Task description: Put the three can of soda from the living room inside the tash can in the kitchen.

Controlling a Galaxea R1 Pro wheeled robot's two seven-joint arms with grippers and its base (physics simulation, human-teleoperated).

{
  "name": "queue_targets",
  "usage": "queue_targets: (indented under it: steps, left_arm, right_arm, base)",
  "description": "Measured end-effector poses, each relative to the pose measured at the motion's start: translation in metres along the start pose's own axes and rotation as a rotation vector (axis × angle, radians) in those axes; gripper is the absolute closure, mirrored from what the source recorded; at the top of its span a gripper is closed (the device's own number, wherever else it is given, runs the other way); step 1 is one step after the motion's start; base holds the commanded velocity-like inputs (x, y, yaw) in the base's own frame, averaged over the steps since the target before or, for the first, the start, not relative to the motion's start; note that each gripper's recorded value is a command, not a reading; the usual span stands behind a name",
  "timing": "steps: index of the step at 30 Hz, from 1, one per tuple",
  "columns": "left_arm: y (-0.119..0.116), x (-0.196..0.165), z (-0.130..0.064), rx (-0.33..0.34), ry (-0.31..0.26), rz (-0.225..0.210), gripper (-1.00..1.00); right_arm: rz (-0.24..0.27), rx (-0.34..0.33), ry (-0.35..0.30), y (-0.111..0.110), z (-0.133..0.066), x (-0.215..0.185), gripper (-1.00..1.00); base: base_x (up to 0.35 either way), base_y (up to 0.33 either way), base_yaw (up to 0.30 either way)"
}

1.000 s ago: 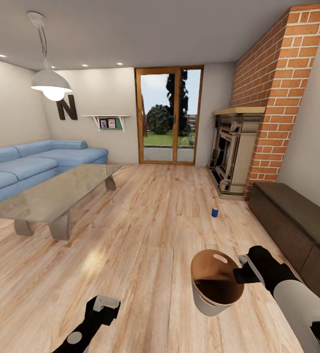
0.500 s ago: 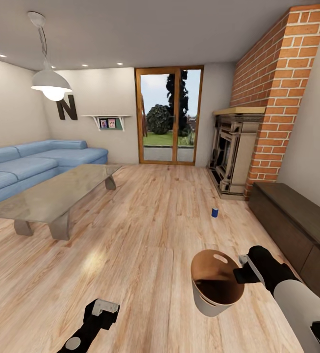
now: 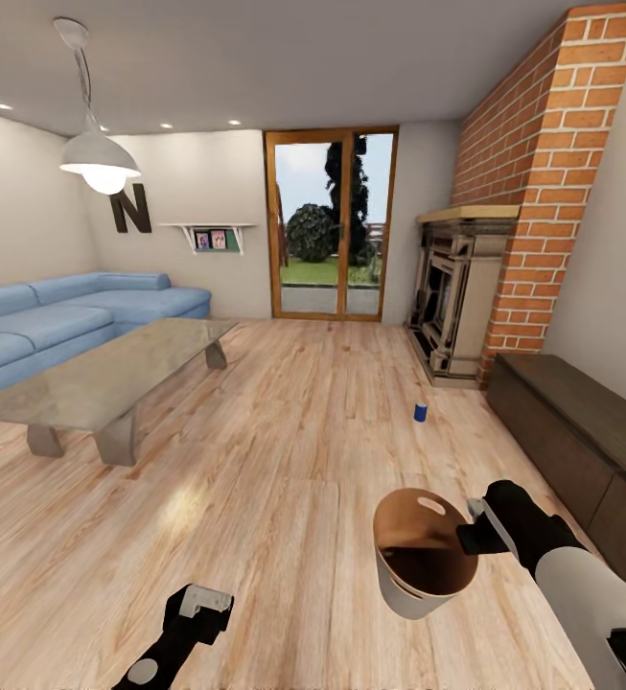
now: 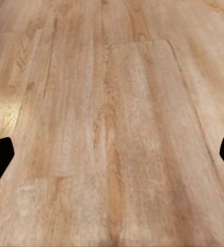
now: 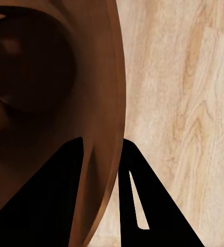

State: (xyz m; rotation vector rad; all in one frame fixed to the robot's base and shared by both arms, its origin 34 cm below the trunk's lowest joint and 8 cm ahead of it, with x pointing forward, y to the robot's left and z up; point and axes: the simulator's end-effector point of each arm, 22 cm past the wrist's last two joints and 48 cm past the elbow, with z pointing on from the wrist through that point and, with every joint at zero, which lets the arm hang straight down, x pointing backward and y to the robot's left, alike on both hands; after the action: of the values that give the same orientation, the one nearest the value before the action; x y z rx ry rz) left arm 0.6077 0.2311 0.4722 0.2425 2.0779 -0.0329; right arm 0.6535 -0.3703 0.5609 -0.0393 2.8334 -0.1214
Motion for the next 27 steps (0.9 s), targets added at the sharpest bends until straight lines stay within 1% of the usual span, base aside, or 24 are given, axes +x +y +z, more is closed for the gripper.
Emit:
queue_targets:
  steps: [5,8,15,21,24,27]
  left_arm:
    - [-0.001,0.01,0.003,0.0,-0.001,0.002,-1.0]
    - [-0.002,0.024,0.004,0.0,0.016,0.001,-1.0]
    - [0.002,0.048,0.007,-0.026,0.034,0.001,-1.0]
    - [0.003,0.056,0.01,-0.04,0.007,0.002,-1.0]
    - [0.008,0.055,0.011,-0.066,-0.03,0.003,-1.0]
    - [0.008,0.06,0.013,-0.069,-0.037,0.005,-1.0]
  right_arm:
    - [0.0,0.002,0.003,0.001,0.009,0.006,1.0]
    - [0.014,-0.002,0.053,0.002,0.013,0.019,1.0]
    - [0.022,-0.002,0.085,0.004,0.024,0.032,1.0]
    - [0.02,-0.001,0.084,0.005,0.035,0.038,1.0]
    - [0.02,-0.001,0.084,0.005,0.041,0.042,1.0]
    - [0.02,-0.001,0.084,0.006,0.047,0.045,1.0]
  base:
    - [0.0,0.0,0.0]
    - [0.0,0.0,0.0]
    - [0.0,0.0,0.0]
    - [0.0,0.0,0.0]
    - [0.0,0.0,0.0]
    - [0.0,0.0,0.0]
